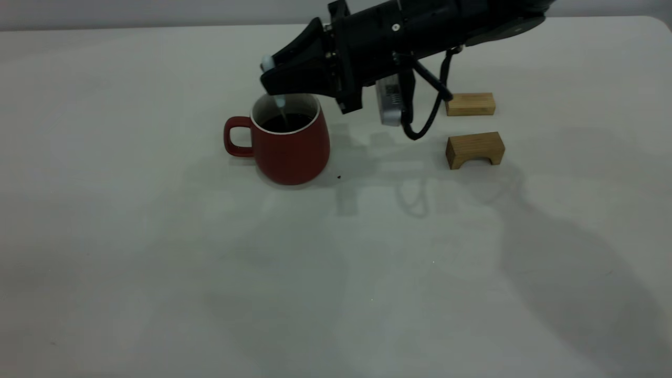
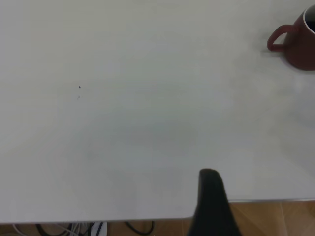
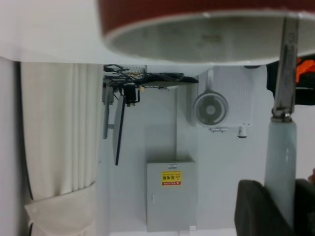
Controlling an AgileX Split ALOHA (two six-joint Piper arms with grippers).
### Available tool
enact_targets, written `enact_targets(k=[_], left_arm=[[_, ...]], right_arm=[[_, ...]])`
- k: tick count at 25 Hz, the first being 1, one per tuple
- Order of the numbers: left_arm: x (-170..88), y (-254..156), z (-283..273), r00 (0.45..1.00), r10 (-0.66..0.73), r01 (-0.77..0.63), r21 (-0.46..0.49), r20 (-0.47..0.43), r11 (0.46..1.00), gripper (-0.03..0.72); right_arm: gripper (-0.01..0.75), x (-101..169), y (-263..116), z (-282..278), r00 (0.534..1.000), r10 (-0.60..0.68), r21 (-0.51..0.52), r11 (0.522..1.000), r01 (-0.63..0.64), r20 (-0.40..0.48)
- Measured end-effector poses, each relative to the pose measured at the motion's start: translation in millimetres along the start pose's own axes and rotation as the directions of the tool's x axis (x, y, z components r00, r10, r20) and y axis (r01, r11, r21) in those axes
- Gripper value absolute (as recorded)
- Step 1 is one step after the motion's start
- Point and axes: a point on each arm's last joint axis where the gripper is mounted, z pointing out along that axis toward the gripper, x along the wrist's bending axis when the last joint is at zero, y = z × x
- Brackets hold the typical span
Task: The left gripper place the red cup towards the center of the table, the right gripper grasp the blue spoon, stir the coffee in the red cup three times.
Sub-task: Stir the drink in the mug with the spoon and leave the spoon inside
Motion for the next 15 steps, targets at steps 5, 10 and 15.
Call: enact_targets(k=[5, 10, 15], left_arm=[[0.0, 0.0, 0.0, 1.0, 0.0, 0.0, 0.0, 0.0, 1.0, 0.594], [0.0, 0.0, 0.0, 1.0, 0.0, 0.0, 0.0, 0.0, 1.0, 0.594], [0.0, 0.0, 0.0, 1.0, 0.0, 0.0, 0.0, 0.0, 1.0, 0.594]], right_arm=[[0.148, 0.2, 0.2, -0.1, 1.0, 0.004, -0.002, 1.0, -0.004, -0.001], [0.148, 1.0, 1.0, -0.8, 1.0, 0.005, -0.007, 1.0, -0.005, -0.008], [0.178, 2.2, 1.9, -2.9, 1.0, 0.005, -0.008, 1.0, -0.005, -0.012]])
